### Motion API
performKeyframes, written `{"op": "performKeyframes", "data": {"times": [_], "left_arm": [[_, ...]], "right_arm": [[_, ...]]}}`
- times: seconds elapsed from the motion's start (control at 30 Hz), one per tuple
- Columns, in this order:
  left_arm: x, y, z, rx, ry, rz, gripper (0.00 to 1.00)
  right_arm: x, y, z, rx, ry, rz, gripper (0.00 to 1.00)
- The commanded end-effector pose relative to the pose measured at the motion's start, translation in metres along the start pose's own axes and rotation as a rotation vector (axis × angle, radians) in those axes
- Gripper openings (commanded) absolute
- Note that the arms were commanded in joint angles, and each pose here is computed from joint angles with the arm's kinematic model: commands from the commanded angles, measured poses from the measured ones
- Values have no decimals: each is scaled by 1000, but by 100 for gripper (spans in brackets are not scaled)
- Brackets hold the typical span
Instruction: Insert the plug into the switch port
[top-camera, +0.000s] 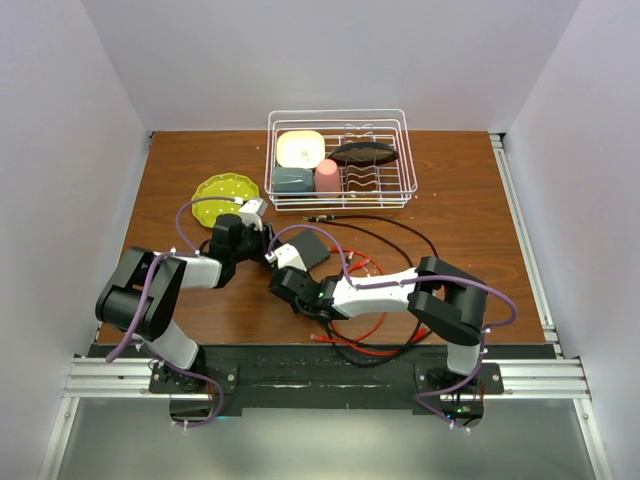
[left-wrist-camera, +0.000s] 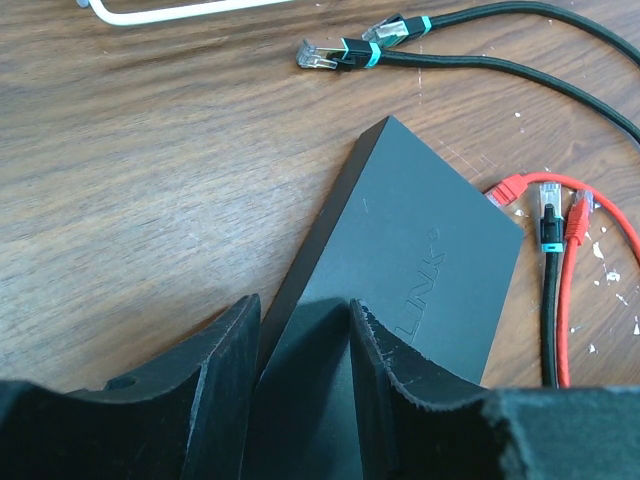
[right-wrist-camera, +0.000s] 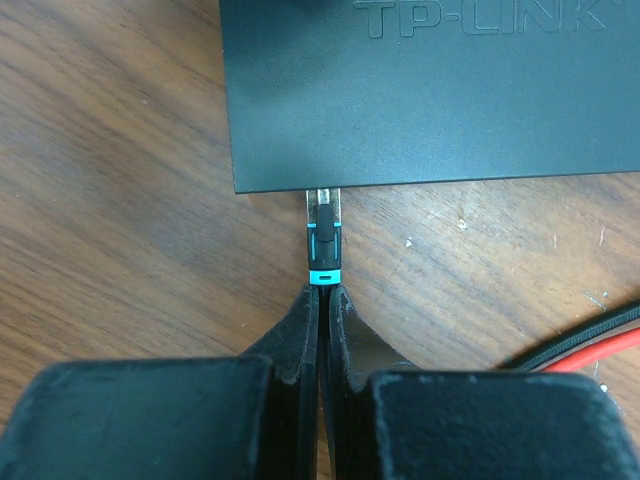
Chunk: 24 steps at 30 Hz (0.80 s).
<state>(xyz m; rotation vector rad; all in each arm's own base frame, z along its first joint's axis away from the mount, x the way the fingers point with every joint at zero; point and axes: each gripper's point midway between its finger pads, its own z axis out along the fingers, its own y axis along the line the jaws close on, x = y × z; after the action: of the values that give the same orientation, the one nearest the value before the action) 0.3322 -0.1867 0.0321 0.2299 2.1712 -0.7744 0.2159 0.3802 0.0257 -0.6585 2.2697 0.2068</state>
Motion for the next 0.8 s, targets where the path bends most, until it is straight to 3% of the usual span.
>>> {"op": "performKeyframes", "data": {"times": [0.0,0.37,0.77], "left_arm": [[77,-41,-13,152,284,-109,38],[90,-44,-12,156,327,-118,30],[77,-38,-15,93,284,-95,32]], "right_arm": [[-110,27,-10,-83,-336,189,0],[-141,31,2,-100,-365,177,0],[-102,26,4,-123,-284,188,0]]}}
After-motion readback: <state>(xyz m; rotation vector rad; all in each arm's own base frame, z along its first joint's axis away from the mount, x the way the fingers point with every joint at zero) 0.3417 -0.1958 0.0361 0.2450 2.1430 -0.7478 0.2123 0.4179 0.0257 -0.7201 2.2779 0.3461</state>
